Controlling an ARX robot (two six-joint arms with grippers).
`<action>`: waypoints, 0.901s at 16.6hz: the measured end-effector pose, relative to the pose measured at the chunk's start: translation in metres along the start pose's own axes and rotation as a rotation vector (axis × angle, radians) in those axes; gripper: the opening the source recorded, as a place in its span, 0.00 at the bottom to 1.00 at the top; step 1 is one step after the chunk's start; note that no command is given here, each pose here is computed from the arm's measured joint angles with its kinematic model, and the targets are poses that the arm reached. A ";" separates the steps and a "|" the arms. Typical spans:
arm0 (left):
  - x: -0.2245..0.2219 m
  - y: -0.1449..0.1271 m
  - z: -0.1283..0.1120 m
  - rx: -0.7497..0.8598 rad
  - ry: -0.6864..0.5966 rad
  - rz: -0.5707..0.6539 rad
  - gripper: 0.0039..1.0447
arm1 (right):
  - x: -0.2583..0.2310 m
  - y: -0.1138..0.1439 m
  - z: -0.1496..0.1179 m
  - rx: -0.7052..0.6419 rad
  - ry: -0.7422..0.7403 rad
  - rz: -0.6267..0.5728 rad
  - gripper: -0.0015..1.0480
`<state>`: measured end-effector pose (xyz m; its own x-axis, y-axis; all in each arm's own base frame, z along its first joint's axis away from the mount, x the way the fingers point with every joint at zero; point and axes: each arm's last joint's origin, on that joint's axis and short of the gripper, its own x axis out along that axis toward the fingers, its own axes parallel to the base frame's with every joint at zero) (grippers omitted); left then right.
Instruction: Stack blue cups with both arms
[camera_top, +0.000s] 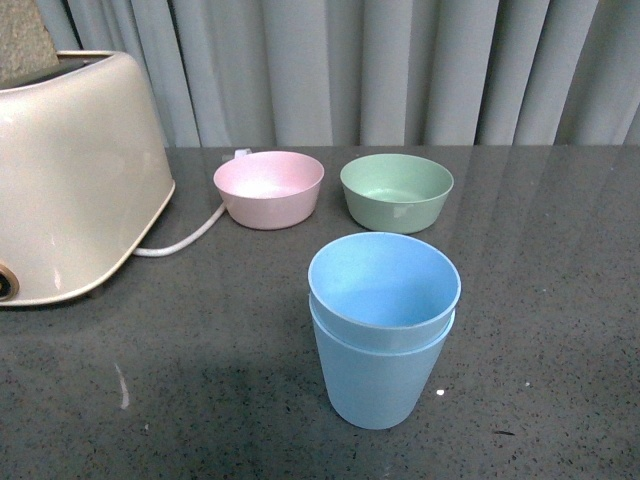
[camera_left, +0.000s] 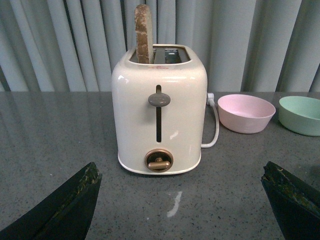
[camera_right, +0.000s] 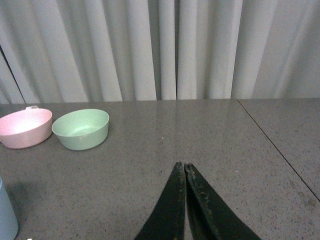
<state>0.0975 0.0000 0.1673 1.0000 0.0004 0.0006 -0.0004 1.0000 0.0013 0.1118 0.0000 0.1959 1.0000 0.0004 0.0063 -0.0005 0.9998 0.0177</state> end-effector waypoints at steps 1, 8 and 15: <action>0.000 0.000 0.000 0.000 0.000 0.000 0.94 | 0.000 0.000 -0.005 -0.006 0.010 -0.001 0.02; 0.000 0.000 0.000 0.000 0.000 0.000 0.94 | -0.015 0.000 -0.029 -0.011 0.007 0.001 0.02; 0.000 0.000 0.000 0.000 0.000 0.000 0.94 | -0.015 -0.001 -0.029 -0.012 0.003 -0.001 0.15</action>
<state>0.0975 0.0000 0.1673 1.0000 0.0000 0.0006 0.0000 1.0000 0.0010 0.0972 0.0000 0.1671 1.0000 -0.0004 0.0036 0.0004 1.0000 0.0059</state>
